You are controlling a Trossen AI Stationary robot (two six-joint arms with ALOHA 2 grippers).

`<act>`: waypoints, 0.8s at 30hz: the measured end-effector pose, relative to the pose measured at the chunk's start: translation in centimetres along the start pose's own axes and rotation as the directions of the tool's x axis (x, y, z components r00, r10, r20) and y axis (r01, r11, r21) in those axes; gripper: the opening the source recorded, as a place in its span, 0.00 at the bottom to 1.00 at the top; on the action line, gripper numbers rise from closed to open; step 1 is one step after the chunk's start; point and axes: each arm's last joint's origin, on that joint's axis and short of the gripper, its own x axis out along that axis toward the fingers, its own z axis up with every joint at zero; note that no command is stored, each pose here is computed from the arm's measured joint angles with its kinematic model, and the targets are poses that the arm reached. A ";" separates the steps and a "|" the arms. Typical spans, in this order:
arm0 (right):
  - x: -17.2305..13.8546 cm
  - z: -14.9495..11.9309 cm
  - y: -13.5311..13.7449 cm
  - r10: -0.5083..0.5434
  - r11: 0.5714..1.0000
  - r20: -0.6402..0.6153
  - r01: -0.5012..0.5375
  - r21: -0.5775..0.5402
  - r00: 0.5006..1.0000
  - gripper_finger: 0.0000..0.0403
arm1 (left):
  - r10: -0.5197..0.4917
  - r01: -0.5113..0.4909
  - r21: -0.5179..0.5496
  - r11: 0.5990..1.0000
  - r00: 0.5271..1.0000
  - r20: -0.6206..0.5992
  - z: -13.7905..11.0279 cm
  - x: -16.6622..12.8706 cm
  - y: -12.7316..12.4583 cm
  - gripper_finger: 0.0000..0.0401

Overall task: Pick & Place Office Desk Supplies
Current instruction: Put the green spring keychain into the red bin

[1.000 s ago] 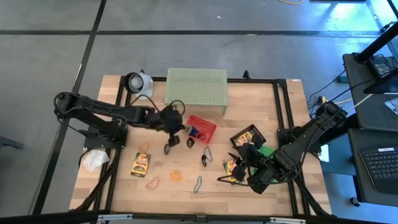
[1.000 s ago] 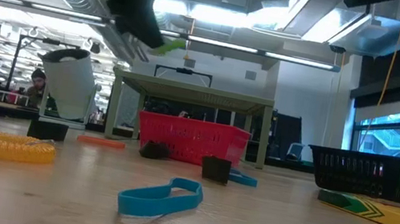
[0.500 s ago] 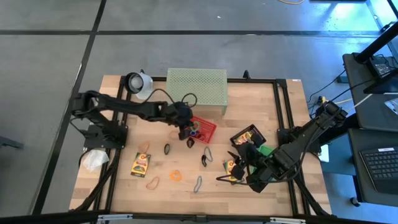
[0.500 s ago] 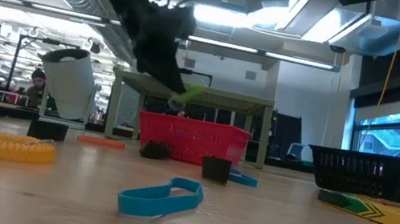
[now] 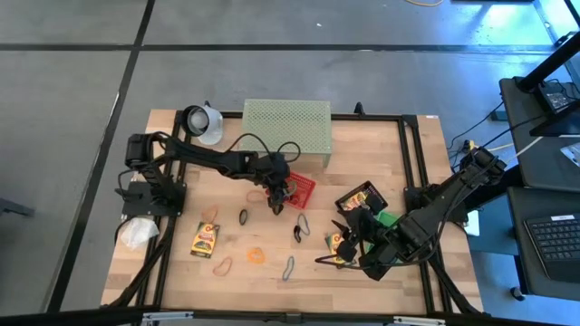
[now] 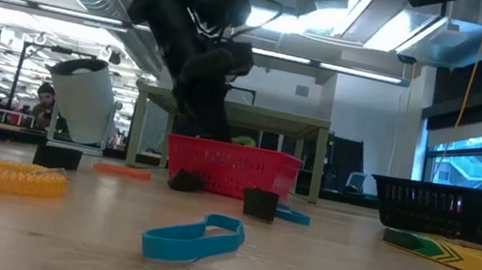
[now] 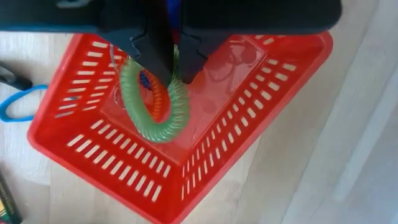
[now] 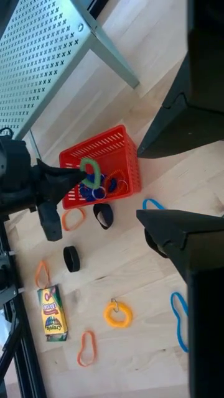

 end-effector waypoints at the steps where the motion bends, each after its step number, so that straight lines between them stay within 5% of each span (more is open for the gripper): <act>1: 0.0 0.0 0.0 0.000 1.000 0.000 0.000 0.000 1.000 0.36 | 0.000 0.000 0.002 1.000 1.000 0.003 0.1 0.0 0.0 0.01; 24: 0.0 0.0 0.0 0.000 1.000 0.000 0.000 0.000 1.000 0.36 | -0.022 0.022 0.003 1.000 0.999 -0.024 -0.2 0.0 0.0 0.01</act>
